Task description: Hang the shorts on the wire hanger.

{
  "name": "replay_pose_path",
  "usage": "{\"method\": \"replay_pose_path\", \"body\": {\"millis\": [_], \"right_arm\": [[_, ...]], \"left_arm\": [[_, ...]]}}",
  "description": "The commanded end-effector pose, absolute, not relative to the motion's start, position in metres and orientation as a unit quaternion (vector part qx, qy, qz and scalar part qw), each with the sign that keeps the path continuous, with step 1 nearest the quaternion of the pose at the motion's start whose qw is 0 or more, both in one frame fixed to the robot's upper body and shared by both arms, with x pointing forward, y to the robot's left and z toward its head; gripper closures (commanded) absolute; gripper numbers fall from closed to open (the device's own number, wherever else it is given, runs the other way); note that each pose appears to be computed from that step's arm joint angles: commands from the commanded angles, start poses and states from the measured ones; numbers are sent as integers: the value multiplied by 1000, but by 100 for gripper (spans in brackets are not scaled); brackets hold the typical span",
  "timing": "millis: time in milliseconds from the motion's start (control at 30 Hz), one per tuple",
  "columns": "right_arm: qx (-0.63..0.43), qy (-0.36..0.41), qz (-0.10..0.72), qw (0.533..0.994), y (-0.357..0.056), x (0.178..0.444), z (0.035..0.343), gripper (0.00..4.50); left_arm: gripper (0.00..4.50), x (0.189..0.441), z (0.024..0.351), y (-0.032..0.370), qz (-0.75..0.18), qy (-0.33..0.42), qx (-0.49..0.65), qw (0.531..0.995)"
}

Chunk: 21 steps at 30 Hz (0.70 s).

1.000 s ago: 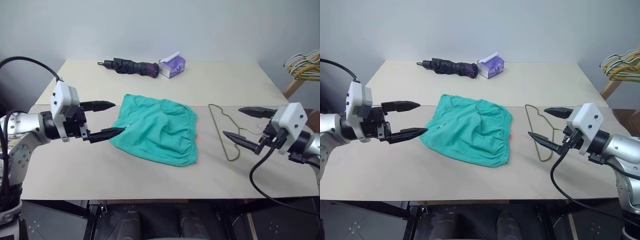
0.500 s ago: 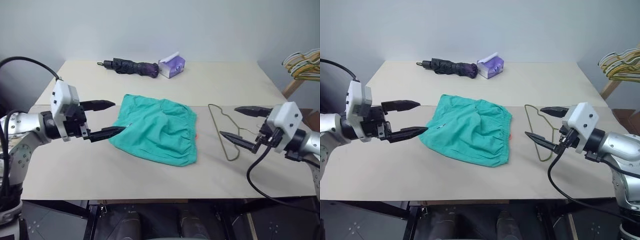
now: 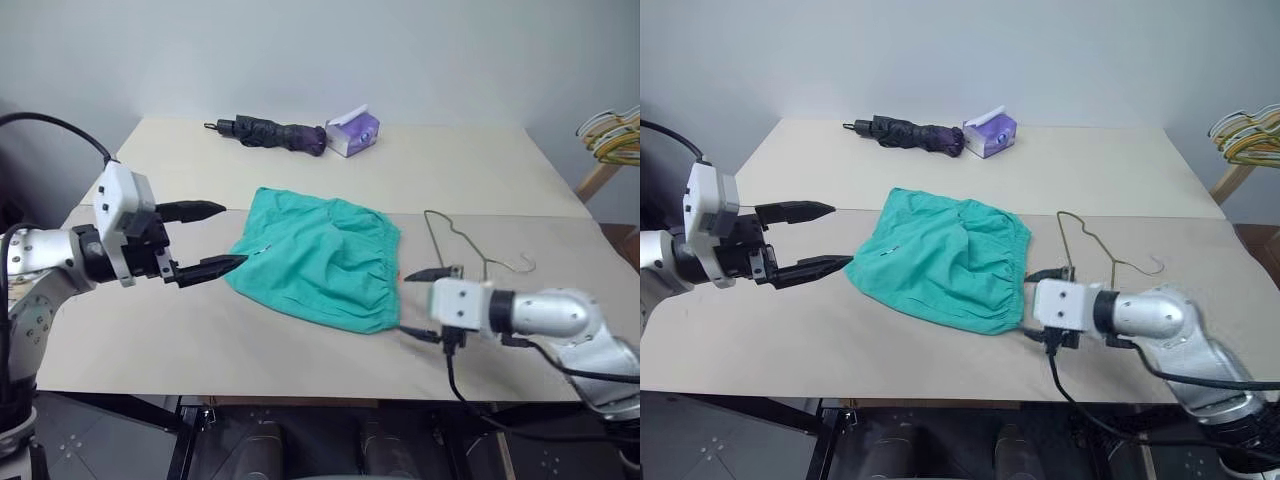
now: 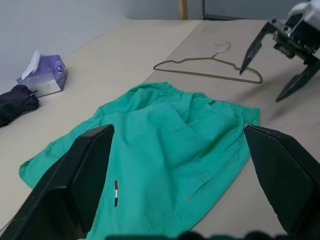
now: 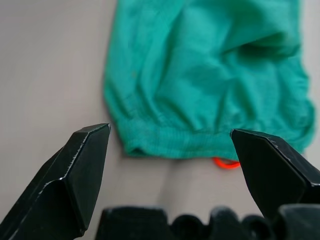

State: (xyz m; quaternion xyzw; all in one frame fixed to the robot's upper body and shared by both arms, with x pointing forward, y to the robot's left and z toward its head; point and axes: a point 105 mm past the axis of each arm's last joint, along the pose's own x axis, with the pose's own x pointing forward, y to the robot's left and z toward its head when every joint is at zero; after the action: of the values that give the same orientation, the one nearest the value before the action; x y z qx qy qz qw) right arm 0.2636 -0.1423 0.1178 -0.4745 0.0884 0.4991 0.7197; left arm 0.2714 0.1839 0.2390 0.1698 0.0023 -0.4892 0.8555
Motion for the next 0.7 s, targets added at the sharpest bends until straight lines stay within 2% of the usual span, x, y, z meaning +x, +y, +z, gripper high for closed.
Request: {"method": "replay_pose_path", "body": {"millis": [33, 200, 300, 533, 667, 700], "right_arm": [[-522, 72, 500, 687, -135, 267, 109, 0], [-556, 56, 490, 669, -116, 278, 95, 0], [-575, 54, 475, 664, -110, 286, 89, 58], [-603, 44, 469, 644, -113, 292, 91, 310], [-613, 34, 464, 638, -116, 296, 97, 439], [-614, 30, 463, 639, -116, 296, 99, 447]], "left_arm": [[1, 269, 252, 182, -489, -21, 185, 852], [1, 269, 250, 181, -489, -19, 186, 852], [0, 268, 247, 179, -490, -16, 186, 852], [0, 265, 237, 186, -481, -1, 196, 855], [0, 264, 221, 194, -475, 14, 241, 846], [0, 263, 213, 199, -473, 23, 255, 843]]}}
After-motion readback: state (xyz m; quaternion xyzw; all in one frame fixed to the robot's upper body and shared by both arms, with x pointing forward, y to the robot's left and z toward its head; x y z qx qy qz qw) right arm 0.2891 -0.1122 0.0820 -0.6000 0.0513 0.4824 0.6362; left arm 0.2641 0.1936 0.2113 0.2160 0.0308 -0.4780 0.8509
